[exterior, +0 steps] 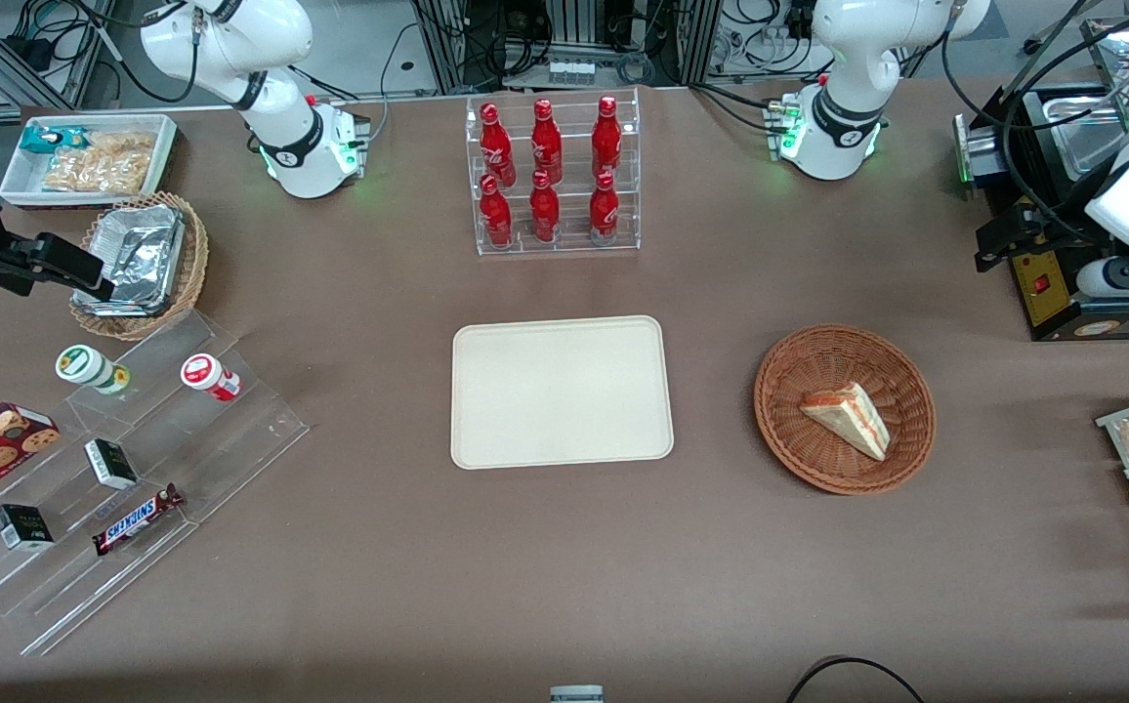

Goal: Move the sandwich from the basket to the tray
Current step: 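Move the left gripper over the wrapped sandwich in the wicker basket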

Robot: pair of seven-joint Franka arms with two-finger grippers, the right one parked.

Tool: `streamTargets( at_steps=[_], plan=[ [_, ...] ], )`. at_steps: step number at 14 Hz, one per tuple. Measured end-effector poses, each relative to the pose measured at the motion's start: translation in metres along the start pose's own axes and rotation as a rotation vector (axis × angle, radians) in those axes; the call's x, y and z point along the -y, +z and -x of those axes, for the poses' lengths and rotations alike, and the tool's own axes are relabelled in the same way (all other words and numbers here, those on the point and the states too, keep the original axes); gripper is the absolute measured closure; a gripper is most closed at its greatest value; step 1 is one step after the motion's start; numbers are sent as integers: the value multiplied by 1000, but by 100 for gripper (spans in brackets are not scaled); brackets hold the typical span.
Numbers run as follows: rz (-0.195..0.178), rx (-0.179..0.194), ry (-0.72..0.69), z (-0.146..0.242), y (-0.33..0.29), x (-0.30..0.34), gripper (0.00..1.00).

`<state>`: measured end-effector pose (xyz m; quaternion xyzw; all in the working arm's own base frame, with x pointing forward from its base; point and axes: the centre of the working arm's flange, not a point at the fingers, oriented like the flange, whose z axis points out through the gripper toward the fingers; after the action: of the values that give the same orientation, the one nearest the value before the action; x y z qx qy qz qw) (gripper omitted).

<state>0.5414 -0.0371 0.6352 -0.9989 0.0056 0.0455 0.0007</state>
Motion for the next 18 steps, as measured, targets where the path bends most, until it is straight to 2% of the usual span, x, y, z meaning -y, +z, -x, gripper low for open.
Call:
streamTargets(
  at_steps=[3,5,8,10,15,18],
  plan=[
    [0,1,-6,0,1,3,0],
    [1,18,-7,-4,9,4,0],
    [7,46,-6,-31,50,5,0],
    [13,49,-12,-52,85,3,0],
    [16,-2,-187,-68,182,-28,0],
    [29,-53,-334,-63,228,-30,0]
  ],
)
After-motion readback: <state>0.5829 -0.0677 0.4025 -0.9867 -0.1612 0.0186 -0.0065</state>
